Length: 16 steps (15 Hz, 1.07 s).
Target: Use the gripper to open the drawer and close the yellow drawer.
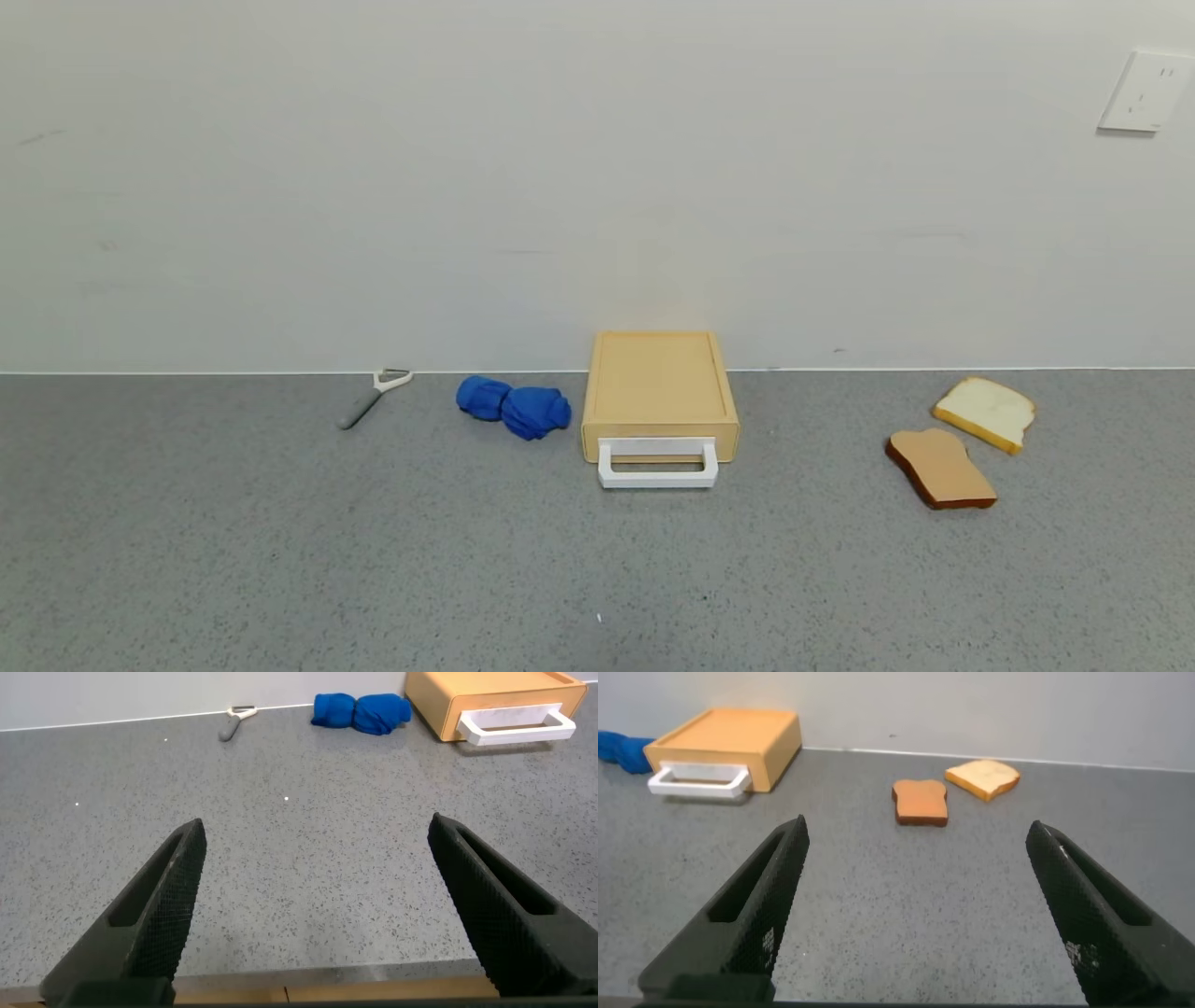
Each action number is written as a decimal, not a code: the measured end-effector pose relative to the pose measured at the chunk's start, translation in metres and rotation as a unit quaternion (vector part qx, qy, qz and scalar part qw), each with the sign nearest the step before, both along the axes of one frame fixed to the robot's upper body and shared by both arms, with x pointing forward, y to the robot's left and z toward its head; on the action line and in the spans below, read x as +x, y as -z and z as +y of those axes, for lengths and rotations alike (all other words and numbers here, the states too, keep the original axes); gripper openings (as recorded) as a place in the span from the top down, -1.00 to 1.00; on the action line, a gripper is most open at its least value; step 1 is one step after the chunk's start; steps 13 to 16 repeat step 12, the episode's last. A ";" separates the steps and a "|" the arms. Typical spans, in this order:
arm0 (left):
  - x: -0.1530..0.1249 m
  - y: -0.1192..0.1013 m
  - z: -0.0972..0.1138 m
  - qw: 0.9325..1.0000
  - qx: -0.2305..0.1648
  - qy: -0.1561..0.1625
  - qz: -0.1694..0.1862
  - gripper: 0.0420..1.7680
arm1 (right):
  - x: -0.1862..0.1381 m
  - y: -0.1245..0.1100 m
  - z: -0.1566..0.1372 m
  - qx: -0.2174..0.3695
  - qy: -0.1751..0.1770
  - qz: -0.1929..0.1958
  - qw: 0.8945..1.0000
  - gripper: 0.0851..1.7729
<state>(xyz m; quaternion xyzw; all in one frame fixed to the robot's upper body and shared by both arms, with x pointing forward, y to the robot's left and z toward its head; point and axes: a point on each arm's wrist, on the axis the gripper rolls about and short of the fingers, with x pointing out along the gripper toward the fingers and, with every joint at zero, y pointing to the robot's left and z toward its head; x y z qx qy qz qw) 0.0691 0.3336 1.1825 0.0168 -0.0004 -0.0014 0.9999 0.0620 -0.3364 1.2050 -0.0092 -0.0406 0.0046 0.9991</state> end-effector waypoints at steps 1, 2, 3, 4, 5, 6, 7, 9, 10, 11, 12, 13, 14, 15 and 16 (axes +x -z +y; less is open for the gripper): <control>0.000 0.000 0.000 1.000 0.000 0.000 0.000 -0.94 | 0.002 0.006 0.000 0.000 0.000 0.008 1.000 -0.93; 0.000 0.000 0.000 1.000 0.000 0.000 0.000 -0.94 | 0.004 0.012 0.000 -0.001 0.001 0.018 1.000 -0.93; 0.000 0.000 0.000 1.000 0.000 0.000 0.000 -0.94 | 0.006 0.016 0.000 -0.002 0.001 0.025 1.000 -0.93; 0.000 0.000 0.000 1.000 0.000 0.000 0.000 -0.94 | 0.006 0.019 0.000 -0.002 0.002 0.032 0.999 -0.93; 0.000 0.000 0.000 1.000 0.000 0.000 0.000 -0.94 | 0.007 0.022 0.000 -0.001 0.002 0.040 0.999 -0.93; 0.000 0.000 0.000 1.000 0.000 0.000 0.000 -0.94 | 0.007 0.022 0.000 0.000 0.002 0.041 0.999 -0.93; 0.000 0.000 0.000 1.000 0.000 0.000 0.000 -0.94 | 0.007 0.023 0.000 0.001 0.002 0.042 0.999 -0.93; 0.000 0.000 0.000 1.000 0.000 0.000 0.000 -0.94 | 0.007 0.023 0.000 0.001 0.002 0.043 0.999 -0.93; 0.000 0.000 0.000 1.000 0.000 0.000 0.000 -0.94 | 0.007 0.023 0.000 0.001 0.002 0.043 0.999 -0.93; 0.000 0.000 0.000 1.000 0.000 0.000 0.000 -0.94 | 0.007 0.023 0.000 0.001 0.002 0.043 0.999 -0.93; 0.000 0.000 0.000 1.000 0.000 0.000 0.000 -0.94 | 0.007 0.023 0.000 0.002 0.002 0.043 0.999 -0.93; 0.000 0.000 0.000 1.000 0.000 0.000 0.000 -0.94 | 0.007 0.023 0.000 0.002 0.002 0.043 0.999 -0.93; 0.000 0.000 0.000 1.000 0.000 0.000 0.000 -0.94 | 0.007 0.023 0.000 0.002 0.002 0.043 0.999 -0.93; 0.000 0.000 0.000 1.000 0.000 0.000 0.000 -0.94 | 0.007 0.023 0.000 0.002 0.002 0.043 0.999 -0.93; 0.000 0.000 0.000 1.000 0.000 0.000 0.000 -0.94 | 0.007 0.023 0.000 0.002 0.002 0.043 0.999 -0.93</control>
